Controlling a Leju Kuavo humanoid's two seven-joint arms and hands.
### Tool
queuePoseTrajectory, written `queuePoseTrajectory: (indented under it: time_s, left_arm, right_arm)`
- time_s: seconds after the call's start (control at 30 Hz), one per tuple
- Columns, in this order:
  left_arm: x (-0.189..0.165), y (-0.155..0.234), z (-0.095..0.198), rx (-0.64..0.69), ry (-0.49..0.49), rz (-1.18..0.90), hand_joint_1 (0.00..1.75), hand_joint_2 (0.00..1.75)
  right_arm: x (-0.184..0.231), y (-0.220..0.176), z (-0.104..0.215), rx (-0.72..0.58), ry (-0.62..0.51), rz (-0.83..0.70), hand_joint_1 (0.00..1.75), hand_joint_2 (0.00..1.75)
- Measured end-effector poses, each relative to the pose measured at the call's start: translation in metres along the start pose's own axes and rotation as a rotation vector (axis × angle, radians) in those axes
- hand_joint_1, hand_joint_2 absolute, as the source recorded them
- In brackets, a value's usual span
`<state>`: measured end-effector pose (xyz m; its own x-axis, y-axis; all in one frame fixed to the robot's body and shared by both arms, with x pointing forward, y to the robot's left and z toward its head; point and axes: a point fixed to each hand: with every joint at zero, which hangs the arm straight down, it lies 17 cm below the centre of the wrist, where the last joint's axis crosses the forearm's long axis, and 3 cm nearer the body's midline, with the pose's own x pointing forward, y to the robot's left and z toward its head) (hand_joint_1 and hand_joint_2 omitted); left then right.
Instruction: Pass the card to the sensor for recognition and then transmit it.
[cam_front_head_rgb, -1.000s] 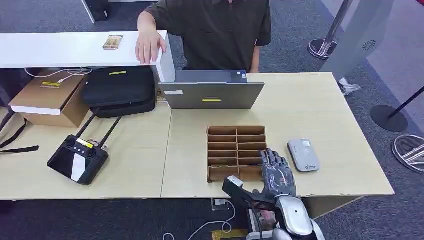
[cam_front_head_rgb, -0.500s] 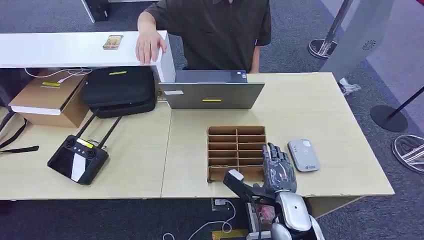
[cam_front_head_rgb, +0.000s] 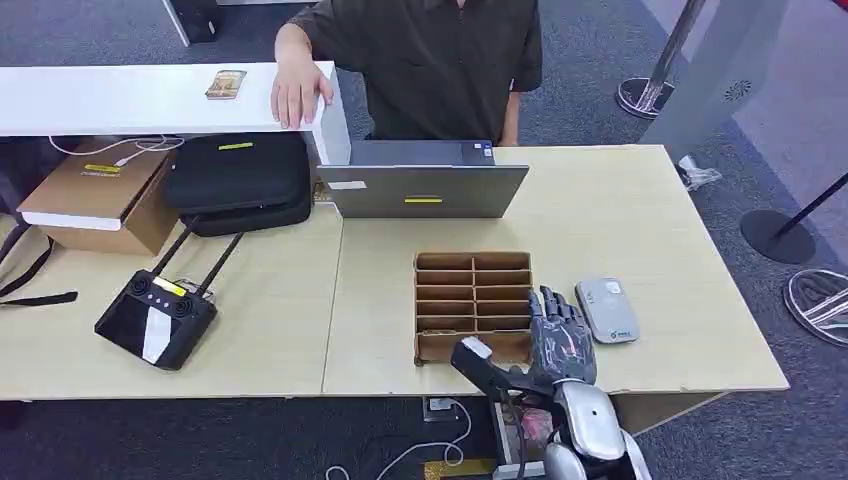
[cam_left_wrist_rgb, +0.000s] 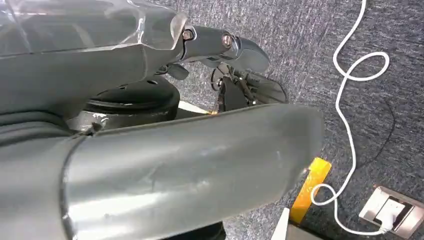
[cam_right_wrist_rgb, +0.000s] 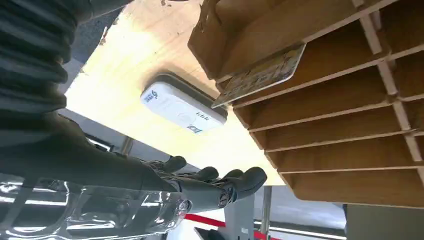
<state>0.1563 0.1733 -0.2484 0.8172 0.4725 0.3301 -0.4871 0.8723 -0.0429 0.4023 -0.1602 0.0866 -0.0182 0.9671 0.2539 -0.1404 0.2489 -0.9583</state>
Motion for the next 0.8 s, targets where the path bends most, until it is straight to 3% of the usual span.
queuePoseTrajectory:
  time_s: [0.8]
  left_arm:
    - [0.001, 0.0, 0.0, 0.0, -0.005, -0.007, 0.0, 0.0]
  right_arm:
    - [-0.01, 0.002, -0.025, 0.003, -0.006, 0.043, 0.0, 1.75]
